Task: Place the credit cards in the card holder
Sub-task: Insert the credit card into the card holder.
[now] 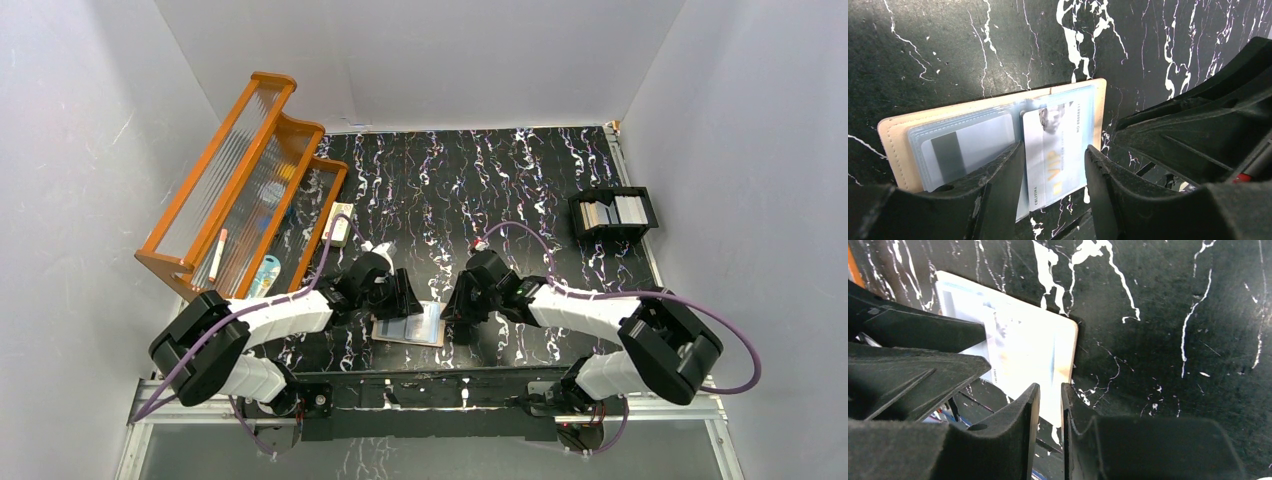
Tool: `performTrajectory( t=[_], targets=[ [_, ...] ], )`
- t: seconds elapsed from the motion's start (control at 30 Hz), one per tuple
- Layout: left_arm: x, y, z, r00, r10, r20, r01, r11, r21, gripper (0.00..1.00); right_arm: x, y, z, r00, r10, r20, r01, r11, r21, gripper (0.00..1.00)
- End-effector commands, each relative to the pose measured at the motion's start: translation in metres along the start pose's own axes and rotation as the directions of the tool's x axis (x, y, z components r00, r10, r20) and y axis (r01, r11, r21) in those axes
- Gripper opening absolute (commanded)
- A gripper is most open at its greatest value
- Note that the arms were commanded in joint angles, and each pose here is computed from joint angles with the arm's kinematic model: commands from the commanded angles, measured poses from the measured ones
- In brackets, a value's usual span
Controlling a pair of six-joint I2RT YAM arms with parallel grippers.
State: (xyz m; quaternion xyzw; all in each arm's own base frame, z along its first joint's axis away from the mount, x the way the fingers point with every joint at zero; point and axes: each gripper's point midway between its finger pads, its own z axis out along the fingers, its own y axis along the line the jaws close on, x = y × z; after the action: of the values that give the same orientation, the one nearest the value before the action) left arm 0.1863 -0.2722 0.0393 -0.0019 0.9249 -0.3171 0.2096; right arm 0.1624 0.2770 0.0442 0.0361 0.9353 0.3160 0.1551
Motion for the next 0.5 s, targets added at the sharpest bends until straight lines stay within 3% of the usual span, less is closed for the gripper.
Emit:
performTrajectory(
  t=[0.0,0.47],
  targets=[
    [-0.004,-0.009,0.0,1.0,0.016,-0.004,-0.016,1.0,0.015,0.47,0.003,-0.005,0.007,0.999,0.036,-0.004,-0.036,0.999,0.014,0.3],
    [0.006,-0.001,0.004,0.999,-0.003,-0.037,0.003,1.0,-0.005,0.47,0.011,-0.011,0.022,0.997,0.072,-0.023,-0.071,0.997,0.007,0.36]
  ],
)
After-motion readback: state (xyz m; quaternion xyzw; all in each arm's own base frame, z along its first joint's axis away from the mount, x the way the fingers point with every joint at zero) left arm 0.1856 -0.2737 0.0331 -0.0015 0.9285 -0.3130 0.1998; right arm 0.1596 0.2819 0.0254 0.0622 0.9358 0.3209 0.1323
